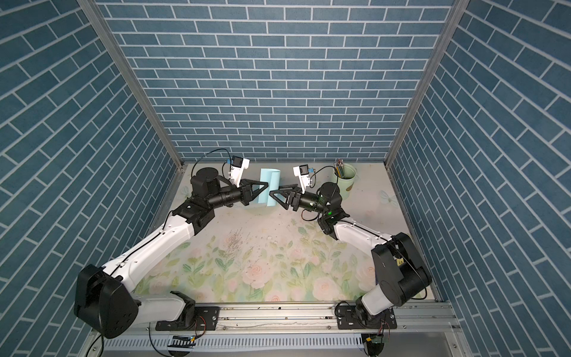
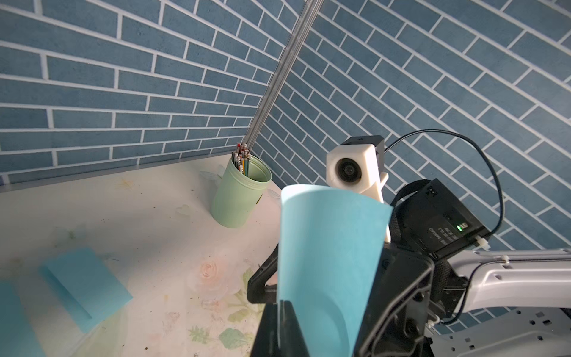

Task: Fold the square paper along the opposite sides
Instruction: Fold the paper.

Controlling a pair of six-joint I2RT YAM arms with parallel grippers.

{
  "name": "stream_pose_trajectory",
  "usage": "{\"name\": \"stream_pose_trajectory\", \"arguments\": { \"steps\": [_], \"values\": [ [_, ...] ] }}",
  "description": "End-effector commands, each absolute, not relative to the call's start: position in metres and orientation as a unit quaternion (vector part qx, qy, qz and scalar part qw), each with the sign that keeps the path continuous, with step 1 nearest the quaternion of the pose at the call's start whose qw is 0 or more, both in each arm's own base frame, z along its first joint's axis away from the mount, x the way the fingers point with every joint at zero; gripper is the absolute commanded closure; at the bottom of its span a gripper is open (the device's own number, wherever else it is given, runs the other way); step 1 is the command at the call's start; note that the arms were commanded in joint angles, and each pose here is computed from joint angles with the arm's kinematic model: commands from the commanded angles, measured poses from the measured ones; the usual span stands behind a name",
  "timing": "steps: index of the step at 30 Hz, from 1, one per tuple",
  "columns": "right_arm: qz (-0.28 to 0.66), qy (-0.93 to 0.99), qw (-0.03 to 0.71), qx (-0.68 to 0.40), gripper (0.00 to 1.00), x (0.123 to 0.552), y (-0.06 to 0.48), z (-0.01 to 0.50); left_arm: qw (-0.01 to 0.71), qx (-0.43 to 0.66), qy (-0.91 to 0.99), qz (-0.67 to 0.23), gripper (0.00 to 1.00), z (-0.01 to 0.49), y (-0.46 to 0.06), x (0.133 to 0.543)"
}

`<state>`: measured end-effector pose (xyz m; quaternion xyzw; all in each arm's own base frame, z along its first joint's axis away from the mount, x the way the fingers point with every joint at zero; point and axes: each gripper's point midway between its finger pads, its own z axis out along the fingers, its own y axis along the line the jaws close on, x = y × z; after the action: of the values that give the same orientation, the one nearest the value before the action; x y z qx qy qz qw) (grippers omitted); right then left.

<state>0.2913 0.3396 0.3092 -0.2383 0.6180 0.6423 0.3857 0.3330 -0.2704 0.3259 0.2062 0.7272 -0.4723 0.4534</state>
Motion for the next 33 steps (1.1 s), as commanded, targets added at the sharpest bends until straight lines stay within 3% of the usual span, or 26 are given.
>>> {"name": "stream_pose_trajectory", "arguments": {
  "steps": [1, 10, 19, 33],
  "values": [
    [0.668, 0.565, 0.399, -0.274, 0.25, 0.275, 0.346, 0.343, 0.461, 0.215, 0.703, -0.496, 1.00, 0.339, -0.271, 0.326],
    [0.683, 0.548, 0.385, -0.292, 0.30, 0.266, 0.353, 0.346, 0.470, 0.212, 0.673, -0.531, 1.00, 0.350, -0.273, 0.315],
    [0.698, 0.536, 0.367, -0.302, 0.43, 0.259, 0.355, 0.347, 0.471, 0.218, 0.659, -0.545, 0.99, 0.358, -0.273, 0.309],
    [0.708, 0.529, 0.351, -0.309, 0.44, 0.254, 0.358, 0.348, 0.462, 0.229, 0.647, -0.562, 0.95, 0.356, -0.283, 0.300]
  ]
}}
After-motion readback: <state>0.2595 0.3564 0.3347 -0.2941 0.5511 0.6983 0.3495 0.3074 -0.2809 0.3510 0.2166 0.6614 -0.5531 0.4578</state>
